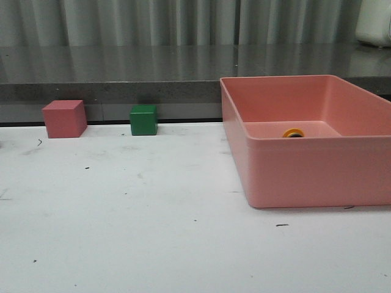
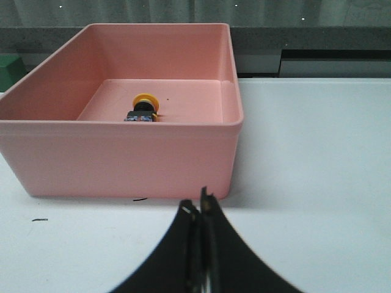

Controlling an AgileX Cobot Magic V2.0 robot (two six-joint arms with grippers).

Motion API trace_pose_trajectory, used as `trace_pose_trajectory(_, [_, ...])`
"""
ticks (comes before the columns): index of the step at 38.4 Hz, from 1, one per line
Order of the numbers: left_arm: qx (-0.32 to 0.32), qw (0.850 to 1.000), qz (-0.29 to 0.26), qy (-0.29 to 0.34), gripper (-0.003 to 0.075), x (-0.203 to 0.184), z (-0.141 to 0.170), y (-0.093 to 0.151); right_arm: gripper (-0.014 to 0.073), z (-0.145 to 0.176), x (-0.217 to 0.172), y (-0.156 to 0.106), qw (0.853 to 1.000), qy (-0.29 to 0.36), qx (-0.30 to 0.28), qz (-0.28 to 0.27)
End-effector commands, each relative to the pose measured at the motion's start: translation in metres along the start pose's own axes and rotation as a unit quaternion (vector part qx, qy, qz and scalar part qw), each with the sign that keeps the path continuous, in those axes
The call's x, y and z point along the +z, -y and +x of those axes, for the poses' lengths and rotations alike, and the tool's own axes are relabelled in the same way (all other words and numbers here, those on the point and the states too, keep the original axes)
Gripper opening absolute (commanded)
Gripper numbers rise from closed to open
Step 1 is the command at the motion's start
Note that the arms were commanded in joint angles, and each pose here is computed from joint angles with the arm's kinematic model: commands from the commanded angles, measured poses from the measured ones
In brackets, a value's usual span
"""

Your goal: Place and stand button with both arms

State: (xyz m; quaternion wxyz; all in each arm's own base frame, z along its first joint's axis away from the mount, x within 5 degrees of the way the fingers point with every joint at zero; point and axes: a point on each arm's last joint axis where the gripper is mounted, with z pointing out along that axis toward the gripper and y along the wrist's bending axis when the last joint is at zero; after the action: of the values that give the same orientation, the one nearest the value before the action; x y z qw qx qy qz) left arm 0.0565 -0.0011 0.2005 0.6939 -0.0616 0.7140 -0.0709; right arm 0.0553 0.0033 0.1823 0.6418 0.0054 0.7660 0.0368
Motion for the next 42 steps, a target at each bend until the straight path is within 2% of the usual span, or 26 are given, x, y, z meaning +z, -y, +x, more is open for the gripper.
trace_pose_trajectory(1, [-0.005,0.999,0.006,0.046,-0.0020,-0.001,-0.004,0.000,-0.0068,-0.008,-0.002,0.000,0.999,0.047,-0.004,0.003])
trace_pose_trajectory(24, [-0.005,0.999,0.006,0.046,-0.0020,-0.001,-0.004,0.000,-0.0068,-0.008,-0.002,0.000,0.999,0.047,-0.004,0.003])
trace_pose_trajectory(30, [-0.005,0.998,0.009,0.065,-0.0020,-0.002,-0.008,0.001,-0.0068,-0.015,-0.003,0.000,0.996,0.086,-0.003,0.003])
trace_pose_trajectory(36, [-0.005,0.983,0.026,0.181,-0.0020,-0.009,-0.036,0.005,-0.0068,-0.033,-0.008,0.000,0.987,0.158,-0.001,0.003])
trace_pose_trajectory(38, [-0.003,0.982,0.028,0.188,-0.0020,-0.011,-0.051,0.008,-0.0067,-0.046,-0.013,-0.001,0.986,0.169,-0.001,0.001])
trace_pose_trajectory(42, [0.058,0.982,0.024,0.179,-0.0020,-0.012,-0.090,0.017,-0.0066,-0.087,-0.029,-0.005,0.984,0.179,-0.002,-0.004])
